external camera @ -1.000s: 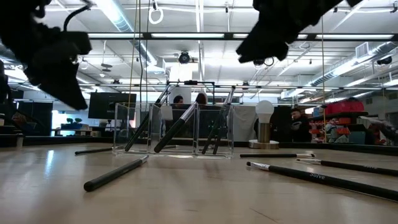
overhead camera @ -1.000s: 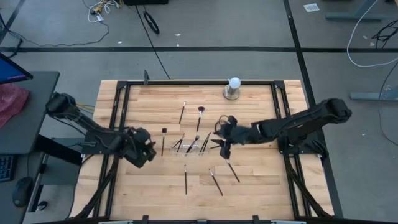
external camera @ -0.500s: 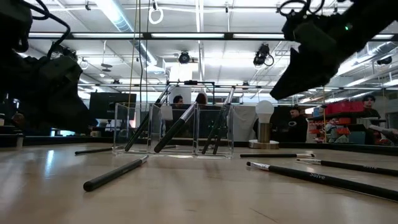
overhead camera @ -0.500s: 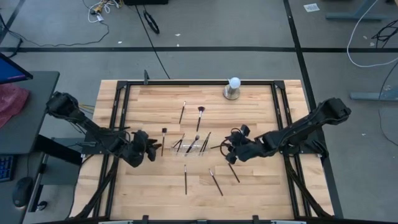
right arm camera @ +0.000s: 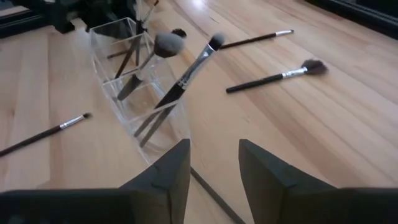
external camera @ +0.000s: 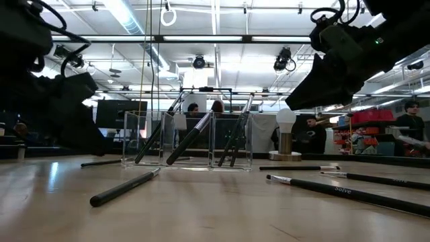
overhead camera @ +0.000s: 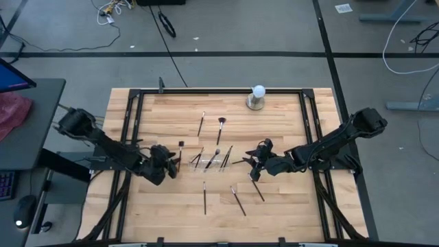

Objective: Put items in baskets/containers
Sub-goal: Put the brow brush into the transparent organizer

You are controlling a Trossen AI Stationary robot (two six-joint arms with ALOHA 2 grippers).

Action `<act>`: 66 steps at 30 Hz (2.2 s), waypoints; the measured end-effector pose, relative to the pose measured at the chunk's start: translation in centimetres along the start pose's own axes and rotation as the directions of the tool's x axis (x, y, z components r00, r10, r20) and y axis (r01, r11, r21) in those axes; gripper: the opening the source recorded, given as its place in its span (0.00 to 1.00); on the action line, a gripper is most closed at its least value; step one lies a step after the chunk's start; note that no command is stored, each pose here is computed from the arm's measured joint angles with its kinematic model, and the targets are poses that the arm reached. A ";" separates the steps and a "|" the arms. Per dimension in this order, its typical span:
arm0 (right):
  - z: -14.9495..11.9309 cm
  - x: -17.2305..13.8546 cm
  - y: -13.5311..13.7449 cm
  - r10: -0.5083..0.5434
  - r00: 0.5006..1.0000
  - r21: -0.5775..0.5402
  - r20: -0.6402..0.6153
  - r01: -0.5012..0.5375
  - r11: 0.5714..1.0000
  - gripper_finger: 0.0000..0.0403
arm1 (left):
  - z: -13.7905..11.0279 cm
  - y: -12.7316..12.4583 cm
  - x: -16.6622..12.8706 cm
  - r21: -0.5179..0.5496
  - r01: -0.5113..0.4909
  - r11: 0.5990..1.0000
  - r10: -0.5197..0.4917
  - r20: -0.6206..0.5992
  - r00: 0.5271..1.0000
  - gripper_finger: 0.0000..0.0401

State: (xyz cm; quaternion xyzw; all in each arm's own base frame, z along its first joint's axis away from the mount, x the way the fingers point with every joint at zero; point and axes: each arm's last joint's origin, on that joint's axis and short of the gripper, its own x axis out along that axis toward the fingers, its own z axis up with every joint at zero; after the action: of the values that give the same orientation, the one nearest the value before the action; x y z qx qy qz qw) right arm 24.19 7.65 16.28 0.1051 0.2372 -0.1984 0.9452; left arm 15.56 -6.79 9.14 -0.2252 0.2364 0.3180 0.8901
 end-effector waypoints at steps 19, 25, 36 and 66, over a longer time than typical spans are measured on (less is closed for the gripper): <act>0.2 0.0 0.1 0.014 1.000 -0.023 0.016 -0.013 1.000 0.34 | -1.5 0.3 2.7 0.146 -0.194 0.970 0.197 -0.006 0.980 0.31; 0.3 0.0 0.2 0.018 1.000 -0.018 0.024 -0.018 1.000 0.34 | -1.7 0.9 2.6 0.173 -0.210 0.962 0.215 -0.007 0.977 0.15; 0.3 0.0 0.3 0.038 0.999 -0.037 0.013 -0.038 0.999 0.34 | -1.7 1.2 2.5 0.206 -0.229 0.951 0.238 -0.019 0.971 0.03; 0.5 -0.1 0.5 0.066 0.997 -0.043 0.027 -0.065 0.997 0.34 | 1.1 0.9 -1.1 0.223 -0.120 0.967 0.120 0.014 0.993 0.02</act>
State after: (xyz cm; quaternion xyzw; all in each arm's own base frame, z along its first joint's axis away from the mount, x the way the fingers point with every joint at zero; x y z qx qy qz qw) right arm 24.52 7.97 16.75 0.0903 0.2241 -0.1639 0.9564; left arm 14.44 -6.08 10.37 -0.1092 0.2837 0.3426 0.8889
